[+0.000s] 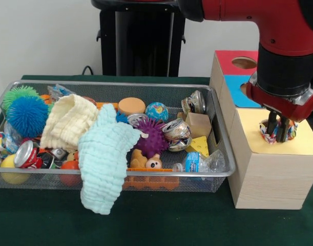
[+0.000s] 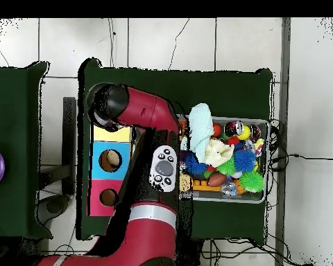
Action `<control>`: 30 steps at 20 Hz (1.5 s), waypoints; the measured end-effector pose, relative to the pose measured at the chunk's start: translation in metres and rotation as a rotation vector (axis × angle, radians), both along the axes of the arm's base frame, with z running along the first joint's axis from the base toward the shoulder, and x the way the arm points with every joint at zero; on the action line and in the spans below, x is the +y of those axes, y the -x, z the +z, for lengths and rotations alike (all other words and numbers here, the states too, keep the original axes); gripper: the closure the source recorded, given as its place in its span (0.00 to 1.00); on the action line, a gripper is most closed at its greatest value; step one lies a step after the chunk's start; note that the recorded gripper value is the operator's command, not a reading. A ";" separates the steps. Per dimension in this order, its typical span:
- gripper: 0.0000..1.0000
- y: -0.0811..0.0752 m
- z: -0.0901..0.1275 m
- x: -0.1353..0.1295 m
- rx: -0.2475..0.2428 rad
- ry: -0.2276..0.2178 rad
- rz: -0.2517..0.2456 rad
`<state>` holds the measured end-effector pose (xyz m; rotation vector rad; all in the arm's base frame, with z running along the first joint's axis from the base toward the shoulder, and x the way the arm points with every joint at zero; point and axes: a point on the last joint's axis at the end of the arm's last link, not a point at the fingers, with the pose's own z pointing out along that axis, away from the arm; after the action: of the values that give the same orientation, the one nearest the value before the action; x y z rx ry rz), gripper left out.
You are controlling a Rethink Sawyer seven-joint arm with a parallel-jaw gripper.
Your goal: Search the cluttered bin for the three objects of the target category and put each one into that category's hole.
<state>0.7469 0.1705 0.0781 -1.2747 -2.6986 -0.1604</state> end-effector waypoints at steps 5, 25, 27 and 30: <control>1.00 0.000 -0.001 -0.005 0.003 -0.038 -0.021; 1.00 0.007 -0.003 -0.006 -0.059 -0.065 0.000; 1.00 0.007 -0.003 -0.006 -0.061 -0.061 0.005; 1.00 0.007 -0.003 -0.004 -0.065 -0.054 0.017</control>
<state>0.7395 0.1668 0.0754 -1.2518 -2.7386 -0.2750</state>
